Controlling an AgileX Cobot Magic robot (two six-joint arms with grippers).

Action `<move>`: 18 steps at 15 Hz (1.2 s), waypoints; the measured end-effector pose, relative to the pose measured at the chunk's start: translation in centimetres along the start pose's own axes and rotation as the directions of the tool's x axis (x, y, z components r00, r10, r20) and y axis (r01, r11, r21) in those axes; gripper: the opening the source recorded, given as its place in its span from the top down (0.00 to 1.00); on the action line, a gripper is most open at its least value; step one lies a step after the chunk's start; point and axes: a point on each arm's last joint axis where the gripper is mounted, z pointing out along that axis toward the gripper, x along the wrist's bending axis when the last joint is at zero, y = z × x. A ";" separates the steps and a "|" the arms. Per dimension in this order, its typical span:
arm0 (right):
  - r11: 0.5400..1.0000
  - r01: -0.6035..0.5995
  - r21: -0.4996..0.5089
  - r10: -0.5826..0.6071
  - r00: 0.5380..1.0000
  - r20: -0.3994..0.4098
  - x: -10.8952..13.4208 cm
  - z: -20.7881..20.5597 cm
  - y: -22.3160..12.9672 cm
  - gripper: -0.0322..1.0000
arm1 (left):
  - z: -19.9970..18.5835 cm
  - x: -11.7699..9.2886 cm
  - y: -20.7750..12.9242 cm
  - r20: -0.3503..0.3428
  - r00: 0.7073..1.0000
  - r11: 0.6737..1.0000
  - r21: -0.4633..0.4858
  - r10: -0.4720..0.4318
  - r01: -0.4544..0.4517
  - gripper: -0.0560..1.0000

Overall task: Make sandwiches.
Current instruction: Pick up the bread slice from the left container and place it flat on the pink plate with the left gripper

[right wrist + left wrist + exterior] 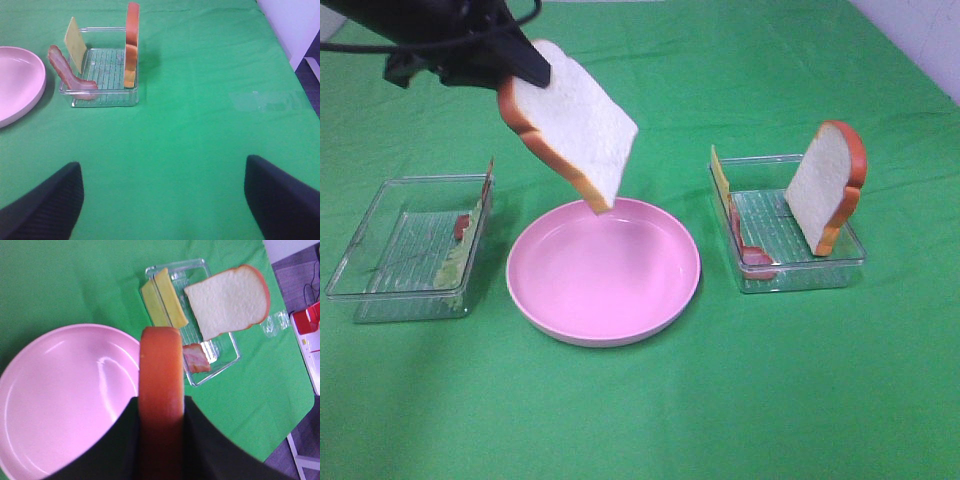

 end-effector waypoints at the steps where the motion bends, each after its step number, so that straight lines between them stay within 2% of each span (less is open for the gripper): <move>1: 1.000 0.000 0.000 0.000 1.000 0.000 0.0 0.0 0.0 0.17 | 1.2 0.2 -0.3 -0.004 1.000 1.000 0.020 -0.003 0.004 0.75; 4: 1.000 0.000 0.000 0.000 1.000 0.000 0.0 0.0 0.0 0.17 | 5.7 1.0 -1.6 -0.032 0.999 0.996 0.081 -0.035 0.037 0.75; 5: 1.000 0.000 0.000 0.000 1.000 0.000 0.0 0.0 0.0 0.17 | 7.0 1.5 -2.0 -0.047 0.996 0.992 0.099 -0.071 0.075 0.75; 8: 1.000 0.000 0.000 0.000 1.000 0.000 0.0 0.0 0.0 0.17 | 8.8 2.4 -2.7 -0.072 0.989 0.982 0.128 -0.127 0.136 0.75; 11: 1.000 0.000 0.000 0.000 1.000 0.000 0.0 0.0 0.0 0.17 | 9.6 2.6 -3.2 -0.081 0.988 0.978 0.147 -0.135 0.145 0.72; 13: 1.000 0.000 0.000 0.000 1.000 0.000 0.0 0.0 0.0 0.17 | 9.8 2.7 -3.3 -0.082 0.987 0.976 0.158 -0.137 0.148 0.61; 14: 1.000 0.000 0.000 0.000 1.000 0.000 0.0 0.0 0.0 0.17 | 9.8 2.7 -3.5 -0.081 0.987 0.973 0.174 -0.136 0.149 0.42; 15: 1.000 0.000 0.000 0.000 1.000 0.000 0.0 0.0 0.0 0.17 | 9.8 2.7 -3.5 -0.083 0.988 0.973 0.182 -0.129 0.142 0.34; 16: 1.000 0.000 0.000 0.000 1.000 0.000 0.0 0.0 0.0 0.17 | 9.8 2.7 -3.5 -0.083 0.990 0.974 0.187 -0.117 0.131 0.32; 18: 1.000 0.000 0.000 0.000 1.000 0.000 0.0 0.0 0.0 0.17 | 9.4 2.3 -2.9 -0.080 0.996 0.976 0.212 -0.035 0.051 0.27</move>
